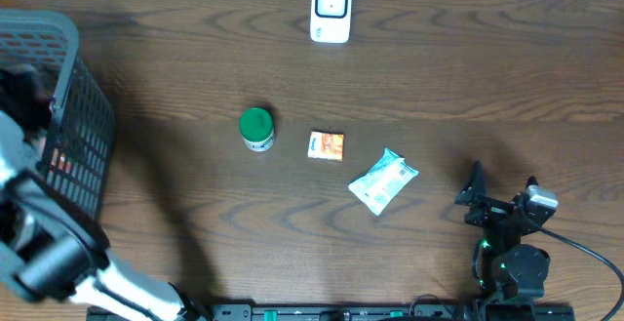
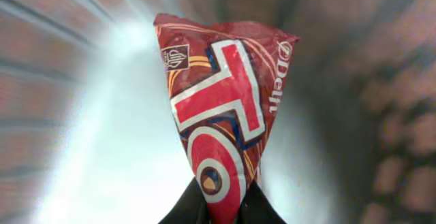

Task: Scan the item barcode
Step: 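Grasp the red wrapped candy bar with the left gripper, then carry the red bar out and drop it beside the orange box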

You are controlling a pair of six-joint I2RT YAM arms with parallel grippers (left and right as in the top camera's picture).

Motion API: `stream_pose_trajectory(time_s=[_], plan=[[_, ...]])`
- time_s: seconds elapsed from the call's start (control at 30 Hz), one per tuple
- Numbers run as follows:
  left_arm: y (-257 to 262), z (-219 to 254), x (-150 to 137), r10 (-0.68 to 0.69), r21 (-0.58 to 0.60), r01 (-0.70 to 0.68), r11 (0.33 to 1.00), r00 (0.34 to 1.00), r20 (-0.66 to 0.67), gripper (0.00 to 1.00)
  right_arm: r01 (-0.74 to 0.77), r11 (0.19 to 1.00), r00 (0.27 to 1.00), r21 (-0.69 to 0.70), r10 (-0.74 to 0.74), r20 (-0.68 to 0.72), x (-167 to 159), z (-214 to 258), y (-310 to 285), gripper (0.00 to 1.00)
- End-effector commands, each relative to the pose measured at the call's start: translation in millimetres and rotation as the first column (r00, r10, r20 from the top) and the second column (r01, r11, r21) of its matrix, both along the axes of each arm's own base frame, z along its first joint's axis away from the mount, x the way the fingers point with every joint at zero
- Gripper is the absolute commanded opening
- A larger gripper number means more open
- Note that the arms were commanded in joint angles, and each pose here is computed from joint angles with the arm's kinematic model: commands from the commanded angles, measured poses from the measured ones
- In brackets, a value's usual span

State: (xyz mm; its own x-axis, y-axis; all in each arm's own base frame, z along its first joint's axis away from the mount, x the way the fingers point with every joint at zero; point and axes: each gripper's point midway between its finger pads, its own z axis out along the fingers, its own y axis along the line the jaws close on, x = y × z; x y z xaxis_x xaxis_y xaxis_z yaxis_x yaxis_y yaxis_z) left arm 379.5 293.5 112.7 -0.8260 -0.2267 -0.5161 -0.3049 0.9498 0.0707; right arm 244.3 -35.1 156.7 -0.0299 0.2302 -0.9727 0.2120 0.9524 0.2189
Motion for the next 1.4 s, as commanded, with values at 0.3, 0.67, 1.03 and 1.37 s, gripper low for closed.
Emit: stream_pose_trajectory(time_s=[0.3,0.67,1.03,1.37], plan=[[-165.5,382.5,-21.9,-0.009,-0.155,0.292,0.944,0.491,0.871,0.11,-0.004,1.000,1.000,-0.009,0.004,-0.007,0.1,-1.6,1.0,0.99],[-511.4,303.7,-78.7,-0.543,-0.220,0.974,-0.060,0.153,0.826,0.17,-0.004,1.000,1.000,-0.009,0.004,-0.007,0.1,-1.6,1.0,0.99],[-656.7,93.7,-62.7,-0.765,-0.491,0.841,-0.228,0.157,0.624,0.08,-0.004,1.000,1.000,-0.009,0.004,-0.007,0.1,-1.6,1.0,0.99],[-648.7,-0.5,-11.8,-0.874,-0.428,0.893,0.136,0.312,0.372,0.11,-0.004,1.000,1.000,-0.009,0.004,-0.007,0.1,-1.6,1.0,0.99]])
